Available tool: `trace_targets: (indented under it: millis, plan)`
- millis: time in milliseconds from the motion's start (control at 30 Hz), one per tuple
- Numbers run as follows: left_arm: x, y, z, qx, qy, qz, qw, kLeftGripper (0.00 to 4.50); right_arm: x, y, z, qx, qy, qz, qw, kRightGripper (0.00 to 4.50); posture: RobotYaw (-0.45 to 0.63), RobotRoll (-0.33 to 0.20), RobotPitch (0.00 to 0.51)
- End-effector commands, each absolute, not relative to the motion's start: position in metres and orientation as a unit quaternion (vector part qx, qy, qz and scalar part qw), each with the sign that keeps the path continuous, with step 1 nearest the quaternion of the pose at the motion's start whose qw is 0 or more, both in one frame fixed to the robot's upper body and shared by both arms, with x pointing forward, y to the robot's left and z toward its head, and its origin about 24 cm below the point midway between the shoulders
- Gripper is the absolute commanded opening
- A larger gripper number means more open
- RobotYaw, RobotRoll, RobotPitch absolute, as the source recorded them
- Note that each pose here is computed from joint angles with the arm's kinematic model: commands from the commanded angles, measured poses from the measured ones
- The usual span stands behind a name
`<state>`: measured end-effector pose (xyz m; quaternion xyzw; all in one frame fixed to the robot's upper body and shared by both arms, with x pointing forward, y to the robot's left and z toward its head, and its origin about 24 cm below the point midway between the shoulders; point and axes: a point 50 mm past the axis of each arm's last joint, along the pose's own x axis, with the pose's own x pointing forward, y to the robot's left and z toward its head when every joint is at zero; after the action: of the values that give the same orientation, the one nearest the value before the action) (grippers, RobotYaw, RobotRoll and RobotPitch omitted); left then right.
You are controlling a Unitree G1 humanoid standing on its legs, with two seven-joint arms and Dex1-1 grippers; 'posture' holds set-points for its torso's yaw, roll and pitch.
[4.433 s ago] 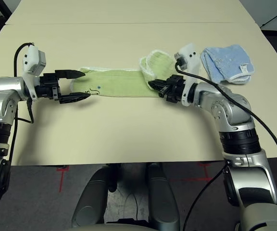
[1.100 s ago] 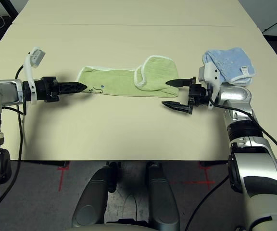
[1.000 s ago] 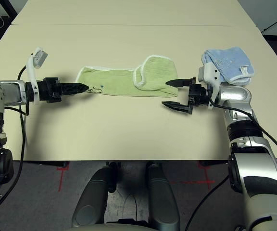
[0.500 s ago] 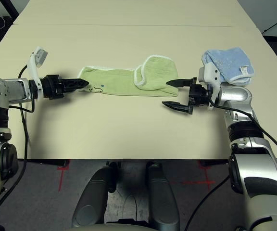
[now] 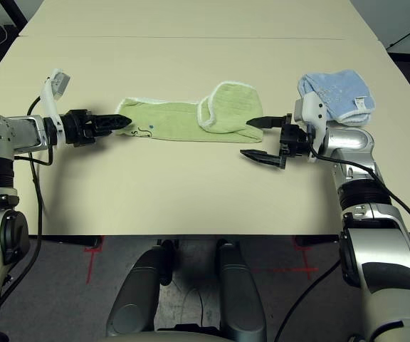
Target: Fold the towel and set it aside.
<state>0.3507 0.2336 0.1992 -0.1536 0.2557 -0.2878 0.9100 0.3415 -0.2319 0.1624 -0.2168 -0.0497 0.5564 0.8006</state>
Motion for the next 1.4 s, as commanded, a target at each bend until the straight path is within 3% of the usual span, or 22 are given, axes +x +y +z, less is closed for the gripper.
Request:
trace_targets:
  millis: [33,300,533,700,833,1000,1400]
  plan:
    - [0.357,0.248,0.207,-0.032,0.221,-0.230,0.947,4.50,0.338,-0.238,0.157,-0.220,-0.037,0.553,0.803,4.45,0.10,0.000,0.222]
    - [0.351,0.246,0.229,0.054,0.171,-0.287,0.941,4.50,0.338,-0.236,0.157,-0.219,-0.035,0.555,0.802,4.45,0.11,0.000,0.224]
    - [0.328,0.223,0.237,0.120,0.118,-0.401,0.900,4.50,0.339,-0.235,0.156,-0.218,-0.033,0.557,0.801,4.45,0.11,0.000,0.227]
    - [0.316,0.218,0.229,0.199,0.119,-0.455,0.860,4.50,0.339,-0.233,0.156,-0.217,-0.032,0.558,0.801,4.45,0.12,0.000,0.230]
    - [0.324,0.217,0.219,0.244,0.126,-0.445,0.852,4.50,0.340,-0.232,0.156,-0.217,-0.032,0.558,0.800,4.45,0.12,0.000,0.231]
    - [0.330,0.207,0.228,0.035,0.152,-0.450,0.879,4.50,0.340,-0.233,0.156,-0.218,-0.032,0.558,0.800,4.45,0.11,0.000,0.233]
    - [0.313,0.203,0.235,-0.159,0.248,-0.482,0.825,4.50,0.339,-0.235,0.155,-0.220,-0.028,0.556,0.801,4.45,0.11,0.000,0.238]
